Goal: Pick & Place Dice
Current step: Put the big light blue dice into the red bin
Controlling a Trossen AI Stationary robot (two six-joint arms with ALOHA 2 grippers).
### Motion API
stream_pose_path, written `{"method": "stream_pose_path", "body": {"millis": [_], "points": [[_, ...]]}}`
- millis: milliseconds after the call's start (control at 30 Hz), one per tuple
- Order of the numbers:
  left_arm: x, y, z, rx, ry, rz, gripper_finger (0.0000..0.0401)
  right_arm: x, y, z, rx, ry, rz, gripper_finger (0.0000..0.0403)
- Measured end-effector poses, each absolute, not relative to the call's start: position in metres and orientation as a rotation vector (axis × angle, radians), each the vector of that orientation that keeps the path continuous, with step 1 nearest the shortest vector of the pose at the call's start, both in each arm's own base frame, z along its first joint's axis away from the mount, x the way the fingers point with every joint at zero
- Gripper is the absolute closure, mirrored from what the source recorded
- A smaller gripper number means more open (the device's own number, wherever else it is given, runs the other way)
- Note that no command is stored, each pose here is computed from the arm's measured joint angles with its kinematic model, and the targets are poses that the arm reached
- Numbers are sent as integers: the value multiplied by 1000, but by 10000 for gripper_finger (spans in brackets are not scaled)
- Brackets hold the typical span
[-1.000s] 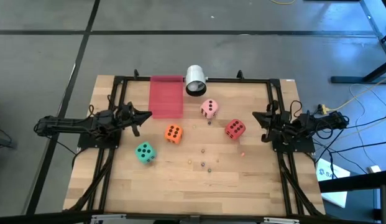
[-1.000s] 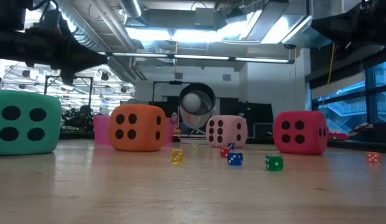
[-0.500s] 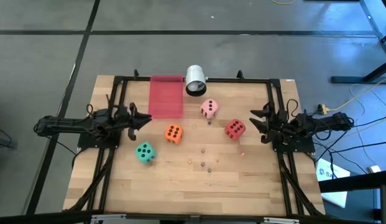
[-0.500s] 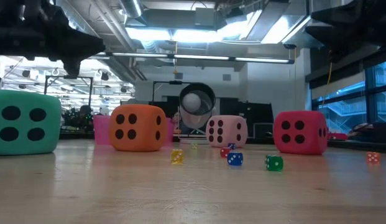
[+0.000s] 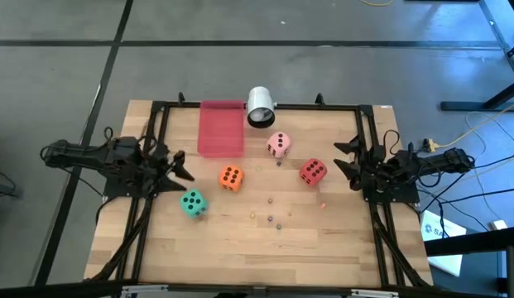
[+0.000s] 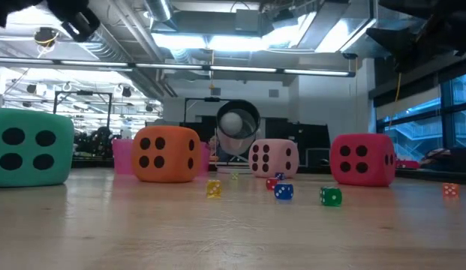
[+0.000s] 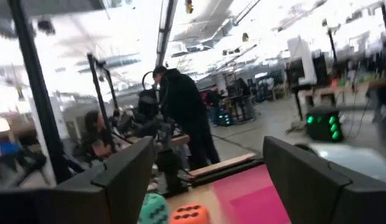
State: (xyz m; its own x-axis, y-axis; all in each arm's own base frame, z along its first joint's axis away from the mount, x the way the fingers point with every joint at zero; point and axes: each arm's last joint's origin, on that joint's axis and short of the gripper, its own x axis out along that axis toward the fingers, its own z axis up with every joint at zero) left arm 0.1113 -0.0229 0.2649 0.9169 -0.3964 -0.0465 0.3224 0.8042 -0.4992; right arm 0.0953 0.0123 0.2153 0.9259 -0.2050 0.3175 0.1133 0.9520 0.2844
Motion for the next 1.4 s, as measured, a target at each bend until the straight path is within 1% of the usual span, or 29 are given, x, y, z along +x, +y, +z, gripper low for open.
{"method": "stream_pose_path", "body": {"millis": [200,400,533,633,800,1000,1133,1400], "points": [[126,-41,263,-646,512,-325,218,101,14,211,381,-313,-124,102],[143,-67,267,-791,817,-275,235,111,17,205,384,-241,-130,103],[150,-86,274,-857,993,-210,245,118,19,202,374,-214,-135,103],[154,-99,276,-868,1071,-146,252,124,21,199,370,-196,-138,103],[156,-111,267,-775,1220,-8,263,136,25,195,383,-181,-128,103],[150,-121,246,-661,1385,148,269,151,33,177,453,-64,-110,103],[152,-126,235,-587,1443,185,269,159,36,170,457,-58,-106,103],[160,-129,216,-407,1471,267,269,167,38,166,461,-93,-101,103]]}}
